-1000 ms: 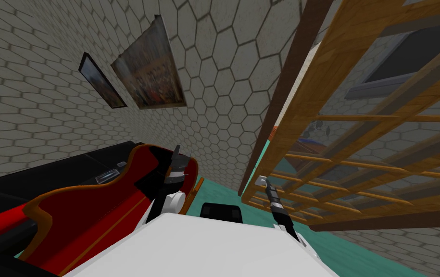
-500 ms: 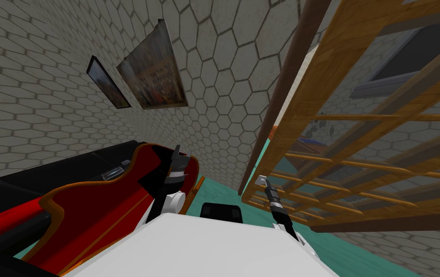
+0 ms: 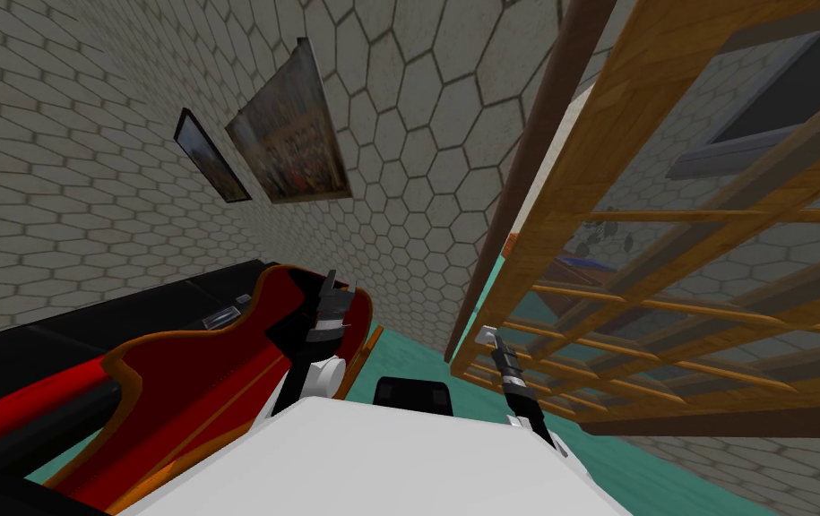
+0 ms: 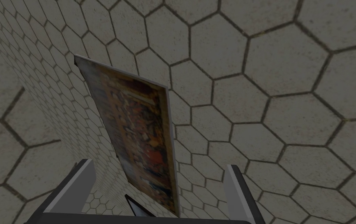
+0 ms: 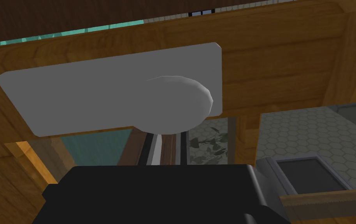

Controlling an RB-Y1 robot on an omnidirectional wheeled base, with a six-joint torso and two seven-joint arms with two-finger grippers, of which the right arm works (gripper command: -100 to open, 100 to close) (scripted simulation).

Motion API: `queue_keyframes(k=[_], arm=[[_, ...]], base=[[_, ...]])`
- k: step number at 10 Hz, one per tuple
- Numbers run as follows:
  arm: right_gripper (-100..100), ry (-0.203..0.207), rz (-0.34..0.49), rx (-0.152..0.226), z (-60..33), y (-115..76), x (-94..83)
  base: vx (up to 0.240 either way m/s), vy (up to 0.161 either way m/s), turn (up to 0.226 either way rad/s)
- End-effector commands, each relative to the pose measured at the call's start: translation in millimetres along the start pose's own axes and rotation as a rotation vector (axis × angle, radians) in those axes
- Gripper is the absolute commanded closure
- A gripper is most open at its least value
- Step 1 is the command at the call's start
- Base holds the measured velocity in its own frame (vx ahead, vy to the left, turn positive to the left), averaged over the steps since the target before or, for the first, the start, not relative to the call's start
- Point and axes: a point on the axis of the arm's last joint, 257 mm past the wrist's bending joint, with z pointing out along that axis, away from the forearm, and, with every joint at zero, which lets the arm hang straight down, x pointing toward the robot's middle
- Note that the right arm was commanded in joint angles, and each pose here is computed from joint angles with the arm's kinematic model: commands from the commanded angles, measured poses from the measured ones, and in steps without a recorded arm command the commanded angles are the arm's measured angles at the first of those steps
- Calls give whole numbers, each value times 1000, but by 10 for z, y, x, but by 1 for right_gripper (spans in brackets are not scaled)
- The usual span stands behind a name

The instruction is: Pull the door open

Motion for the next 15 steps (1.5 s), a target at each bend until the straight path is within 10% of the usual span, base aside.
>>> queue_keyframes(k=[1,6,7,15], arm=[[100,22,46,-25,84,56,141],[100,14,150,-24,111,51,149],[-100,-16,164,7,21,-30,17],[-100,-39,420,-3,72,-43,109]], base=[[-27,-13,21],[-21,-6,29],[-42,-37,7],[-57,-4,28]])
